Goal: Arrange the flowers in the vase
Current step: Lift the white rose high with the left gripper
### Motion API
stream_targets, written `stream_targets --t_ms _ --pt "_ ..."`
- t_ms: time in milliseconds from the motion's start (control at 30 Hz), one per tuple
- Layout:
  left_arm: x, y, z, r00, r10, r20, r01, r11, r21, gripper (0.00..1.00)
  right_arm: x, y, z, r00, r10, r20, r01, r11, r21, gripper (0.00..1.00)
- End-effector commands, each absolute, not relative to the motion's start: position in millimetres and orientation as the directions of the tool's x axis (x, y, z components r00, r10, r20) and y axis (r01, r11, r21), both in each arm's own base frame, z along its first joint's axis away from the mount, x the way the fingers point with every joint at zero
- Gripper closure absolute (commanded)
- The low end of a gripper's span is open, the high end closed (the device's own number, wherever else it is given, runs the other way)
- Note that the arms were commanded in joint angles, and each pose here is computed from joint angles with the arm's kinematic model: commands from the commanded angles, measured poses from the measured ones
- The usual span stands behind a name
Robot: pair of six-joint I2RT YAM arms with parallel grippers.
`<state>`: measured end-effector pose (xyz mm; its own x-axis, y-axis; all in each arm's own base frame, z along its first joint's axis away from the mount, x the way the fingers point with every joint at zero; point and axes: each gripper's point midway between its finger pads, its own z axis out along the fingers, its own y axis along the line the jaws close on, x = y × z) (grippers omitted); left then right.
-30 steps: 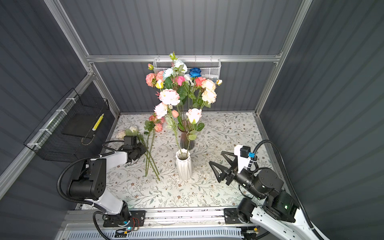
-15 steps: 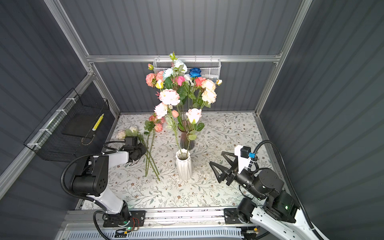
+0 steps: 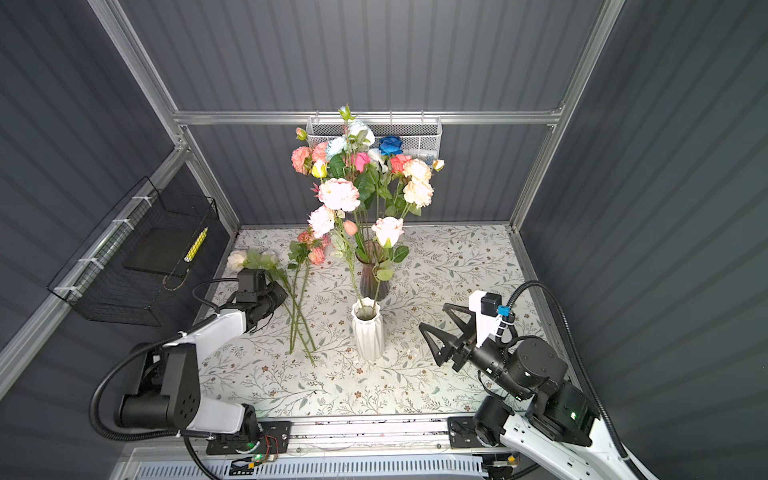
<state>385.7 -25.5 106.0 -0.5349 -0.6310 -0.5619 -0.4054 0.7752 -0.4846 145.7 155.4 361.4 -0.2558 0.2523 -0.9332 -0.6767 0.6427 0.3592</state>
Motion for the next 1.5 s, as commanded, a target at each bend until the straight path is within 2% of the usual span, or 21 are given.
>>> stream_targets --t_ms 0,333,600,833,1067,1300,1467 --pt "373 -18 138 -0.518 -0.605 -0.605 -0.39 0.796 -0.462 1.0 146 150 367 -0.243 0.276 -0.93 -0.667 0.649 0.367 0.08" --pt "332 -33 258 -0.391 -0.623 -0.678 -0.181 0.774 -0.607 1.0 146 149 373 -0.236 0.287 -0.929 -0.668 0.646 0.369 0.08" --pt "287 -56 358 -0.301 -0.612 -0.732 0.103 0.742 -0.663 1.0 150 158 378 -0.251 0.278 -0.927 -0.672 0.64 0.374 0.08" --pt "244 -68 459 -0.111 -0.542 -0.833 0.358 0.76 -0.543 1.0 154 168 383 -0.268 0.281 -0.922 -0.683 0.62 0.387 0.08" --pt "212 -84 534 0.068 -0.517 -0.853 0.568 0.723 -0.392 1.0 156 175 394 -0.267 0.29 -0.919 -0.696 0.601 0.393 0.08" --pt "192 -91 587 0.206 -0.574 -0.793 0.701 0.652 -0.29 1.0 158 179 403 -0.266 0.305 -0.914 -0.702 0.588 0.401 0.08" --pt "195 -91 608 0.218 -0.666 -0.713 0.778 0.56 -0.286 1.0 161 183 405 -0.27 0.307 -0.913 -0.701 0.587 0.405 0.08"
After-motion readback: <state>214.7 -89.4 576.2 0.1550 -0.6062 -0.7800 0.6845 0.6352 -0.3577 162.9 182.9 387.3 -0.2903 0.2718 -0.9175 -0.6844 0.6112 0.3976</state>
